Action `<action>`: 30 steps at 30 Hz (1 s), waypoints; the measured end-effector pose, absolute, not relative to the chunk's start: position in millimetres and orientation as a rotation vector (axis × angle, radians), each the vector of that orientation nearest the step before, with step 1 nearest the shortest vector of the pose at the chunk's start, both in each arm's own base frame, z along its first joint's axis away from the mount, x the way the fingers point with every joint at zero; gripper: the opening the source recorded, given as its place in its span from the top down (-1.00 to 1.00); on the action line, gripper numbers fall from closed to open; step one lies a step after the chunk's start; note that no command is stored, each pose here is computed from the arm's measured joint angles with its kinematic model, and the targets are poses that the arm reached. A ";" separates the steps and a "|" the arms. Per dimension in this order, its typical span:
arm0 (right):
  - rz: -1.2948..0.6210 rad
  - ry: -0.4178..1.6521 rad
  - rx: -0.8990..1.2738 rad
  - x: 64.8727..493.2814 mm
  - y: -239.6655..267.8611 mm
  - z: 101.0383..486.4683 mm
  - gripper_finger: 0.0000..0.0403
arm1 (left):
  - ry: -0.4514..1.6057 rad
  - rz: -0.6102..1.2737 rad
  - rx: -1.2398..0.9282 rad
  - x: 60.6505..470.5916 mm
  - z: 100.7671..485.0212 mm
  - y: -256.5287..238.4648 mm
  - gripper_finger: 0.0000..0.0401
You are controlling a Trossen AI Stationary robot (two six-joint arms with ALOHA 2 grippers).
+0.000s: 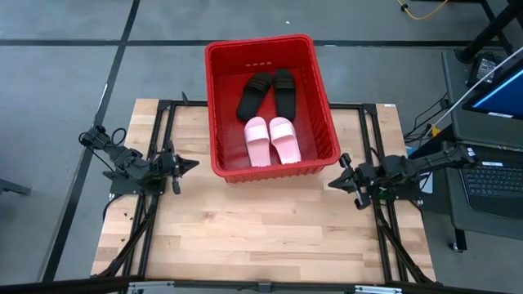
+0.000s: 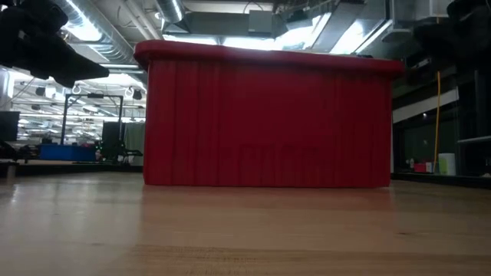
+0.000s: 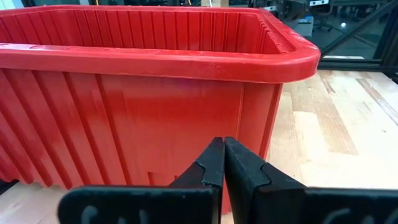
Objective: Pick and place slides into bin
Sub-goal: Return to Home Position
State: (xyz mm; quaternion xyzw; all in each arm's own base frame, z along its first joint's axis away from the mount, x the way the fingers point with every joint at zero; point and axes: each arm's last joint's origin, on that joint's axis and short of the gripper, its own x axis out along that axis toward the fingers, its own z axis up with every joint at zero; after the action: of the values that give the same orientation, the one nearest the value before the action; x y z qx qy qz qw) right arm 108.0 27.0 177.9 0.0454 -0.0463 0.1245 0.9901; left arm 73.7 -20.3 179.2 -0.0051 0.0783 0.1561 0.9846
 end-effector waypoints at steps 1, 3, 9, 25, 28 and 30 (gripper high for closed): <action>0.249 -0.108 0.071 107.8 26.9 179.2 0.96 | 0.158 0.314 -0.010 73.7 179.2 -20.3 0.96; 0.246 -0.147 0.015 107.3 26.8 182.3 0.96 | 0.158 0.313 -0.010 73.7 179.2 -20.3 0.96; 0.216 -0.165 -0.007 107.2 26.0 183.9 0.96 | 0.157 0.313 -0.010 73.7 179.2 -20.3 0.98; 0.074 -0.153 -0.092 101.8 14.1 181.8 0.96 | 0.157 0.314 -0.010 73.7 179.3 -20.3 0.97; 0.069 -0.157 -0.150 100.9 13.9 181.7 0.96 | 0.157 0.314 -0.010 73.7 179.3 -20.3 0.96; 0.068 -0.155 -0.166 100.1 13.8 181.3 0.96 | 0.157 0.314 -0.010 73.7 179.3 -20.3 0.96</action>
State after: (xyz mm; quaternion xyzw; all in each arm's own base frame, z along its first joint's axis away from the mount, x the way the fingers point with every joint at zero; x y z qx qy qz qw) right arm 100.1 13.8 181.3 -0.0826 -0.0774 0.0339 0.9930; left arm 73.7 -20.3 179.3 -0.0052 0.0782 0.1561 0.9846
